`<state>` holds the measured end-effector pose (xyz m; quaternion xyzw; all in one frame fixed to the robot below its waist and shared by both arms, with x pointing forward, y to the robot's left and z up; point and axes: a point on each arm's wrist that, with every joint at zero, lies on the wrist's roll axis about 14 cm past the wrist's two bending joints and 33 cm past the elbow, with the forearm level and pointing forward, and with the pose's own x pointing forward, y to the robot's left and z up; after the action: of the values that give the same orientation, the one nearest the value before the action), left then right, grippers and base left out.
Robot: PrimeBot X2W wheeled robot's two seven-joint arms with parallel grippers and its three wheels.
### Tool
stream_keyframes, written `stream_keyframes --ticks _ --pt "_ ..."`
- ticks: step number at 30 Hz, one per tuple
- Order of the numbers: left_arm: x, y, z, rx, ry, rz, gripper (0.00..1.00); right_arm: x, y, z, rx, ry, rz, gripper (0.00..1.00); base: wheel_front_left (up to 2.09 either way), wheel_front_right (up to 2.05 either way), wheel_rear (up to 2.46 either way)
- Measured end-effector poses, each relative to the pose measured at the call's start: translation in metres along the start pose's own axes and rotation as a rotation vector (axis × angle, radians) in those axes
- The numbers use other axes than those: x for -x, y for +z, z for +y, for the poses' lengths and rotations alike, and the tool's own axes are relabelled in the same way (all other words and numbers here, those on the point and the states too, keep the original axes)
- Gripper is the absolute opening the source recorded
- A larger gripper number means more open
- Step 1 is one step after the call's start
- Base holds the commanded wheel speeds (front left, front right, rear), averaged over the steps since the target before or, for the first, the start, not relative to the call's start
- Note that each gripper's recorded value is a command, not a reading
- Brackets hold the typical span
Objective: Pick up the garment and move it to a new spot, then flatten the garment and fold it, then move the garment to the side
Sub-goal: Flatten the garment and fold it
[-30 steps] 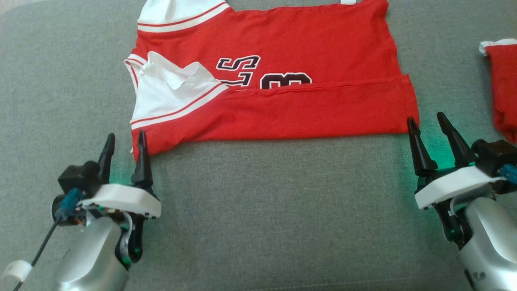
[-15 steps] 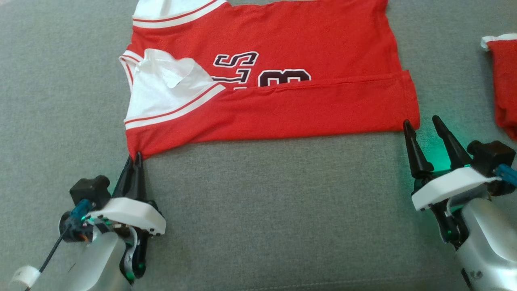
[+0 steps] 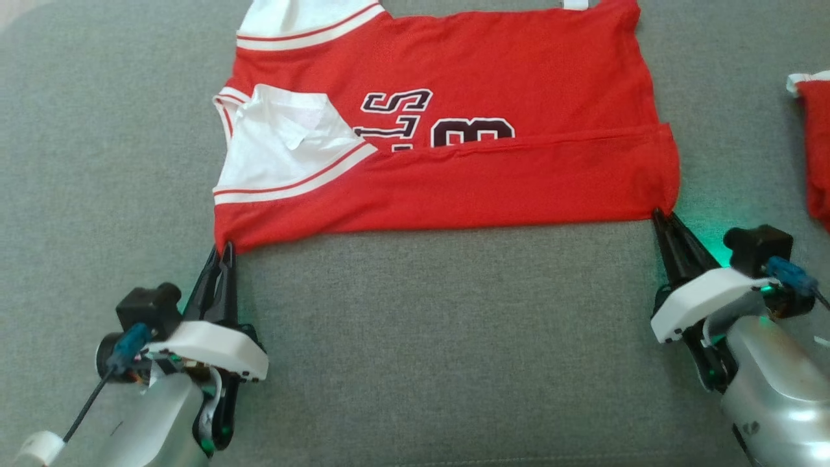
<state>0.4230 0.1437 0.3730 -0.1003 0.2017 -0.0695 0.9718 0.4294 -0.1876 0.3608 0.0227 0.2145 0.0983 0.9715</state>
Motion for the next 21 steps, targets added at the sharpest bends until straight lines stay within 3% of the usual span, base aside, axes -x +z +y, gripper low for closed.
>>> stream_keyframes --ticks 11,21 --pt "0.021 0.022 -0.009 -0.013 -0.038 -0.078 0.00 0.024 0.016 -0.005 0.046 0.002 -0.051 0.00 0.00 0.00 0.00" --pt "0.059 0.012 -0.014 -0.020 -0.065 -0.060 0.00 0.065 0.003 -0.007 0.027 0.003 -0.058 0.00 0.00 0.00 0.00"
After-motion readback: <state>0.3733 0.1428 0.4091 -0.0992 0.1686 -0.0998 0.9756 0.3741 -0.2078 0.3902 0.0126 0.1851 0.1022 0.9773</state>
